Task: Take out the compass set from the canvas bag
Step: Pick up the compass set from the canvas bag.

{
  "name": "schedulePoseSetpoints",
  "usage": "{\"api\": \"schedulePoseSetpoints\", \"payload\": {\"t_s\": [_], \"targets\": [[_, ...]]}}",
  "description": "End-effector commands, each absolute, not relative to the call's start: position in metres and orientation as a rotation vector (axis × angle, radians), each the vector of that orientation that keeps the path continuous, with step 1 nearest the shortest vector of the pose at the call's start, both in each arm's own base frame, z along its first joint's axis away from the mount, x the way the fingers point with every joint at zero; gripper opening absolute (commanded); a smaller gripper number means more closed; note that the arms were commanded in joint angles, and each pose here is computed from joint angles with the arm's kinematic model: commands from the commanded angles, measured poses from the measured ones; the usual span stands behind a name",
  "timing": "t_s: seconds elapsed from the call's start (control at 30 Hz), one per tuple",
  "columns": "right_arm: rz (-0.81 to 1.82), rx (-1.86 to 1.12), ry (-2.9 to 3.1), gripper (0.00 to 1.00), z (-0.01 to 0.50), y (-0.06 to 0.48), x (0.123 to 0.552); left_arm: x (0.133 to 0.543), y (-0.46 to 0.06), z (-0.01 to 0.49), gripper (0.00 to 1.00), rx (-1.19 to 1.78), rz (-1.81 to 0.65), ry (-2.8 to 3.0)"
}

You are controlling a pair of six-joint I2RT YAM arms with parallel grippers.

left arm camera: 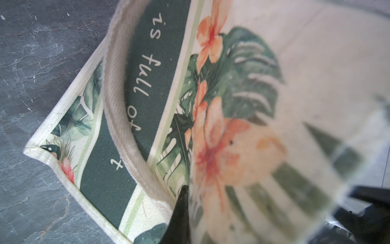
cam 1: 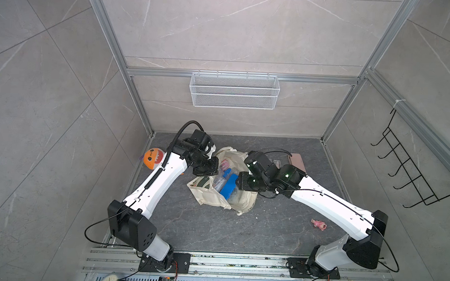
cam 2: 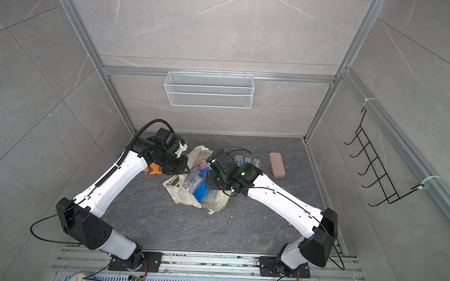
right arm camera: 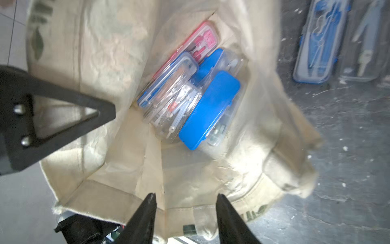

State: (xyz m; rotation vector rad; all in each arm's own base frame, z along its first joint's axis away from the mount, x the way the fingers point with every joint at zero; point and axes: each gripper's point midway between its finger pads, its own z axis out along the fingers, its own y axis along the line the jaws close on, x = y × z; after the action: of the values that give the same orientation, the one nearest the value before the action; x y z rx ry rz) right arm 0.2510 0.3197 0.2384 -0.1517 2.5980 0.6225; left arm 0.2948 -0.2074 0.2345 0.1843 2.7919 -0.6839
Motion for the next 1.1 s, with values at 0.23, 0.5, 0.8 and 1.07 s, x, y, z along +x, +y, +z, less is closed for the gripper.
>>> {"api": "schedulePoseSetpoints", "payload": {"t_s": [0.23, 0.5, 0.8, 1.07], "targets": [[0.82, -0.589, 2.737, 0.51, 0.178, 0.411, 0.186, 0.295, -0.209, 0.262, 0.0, 0.179, -0.716, 2.722], [0.877, -0.643, 2.785, 0.52, 0.161, 0.428, 0.165, 0.292, -0.21, 0.258, 0.0, 0.184, -0.729, 2.733], [0.679, -0.083, 2.887, 0.51, 0.146, 0.384, 0.212, 0.277, -0.205, 0.256, 0.0, 0.183, -0.747, 2.744], [0.517, 0.203, 2.876, 0.5, 0.135, 0.361, 0.243, 0.266, -0.203, 0.257, 0.0, 0.184, -0.772, 2.749]]}}
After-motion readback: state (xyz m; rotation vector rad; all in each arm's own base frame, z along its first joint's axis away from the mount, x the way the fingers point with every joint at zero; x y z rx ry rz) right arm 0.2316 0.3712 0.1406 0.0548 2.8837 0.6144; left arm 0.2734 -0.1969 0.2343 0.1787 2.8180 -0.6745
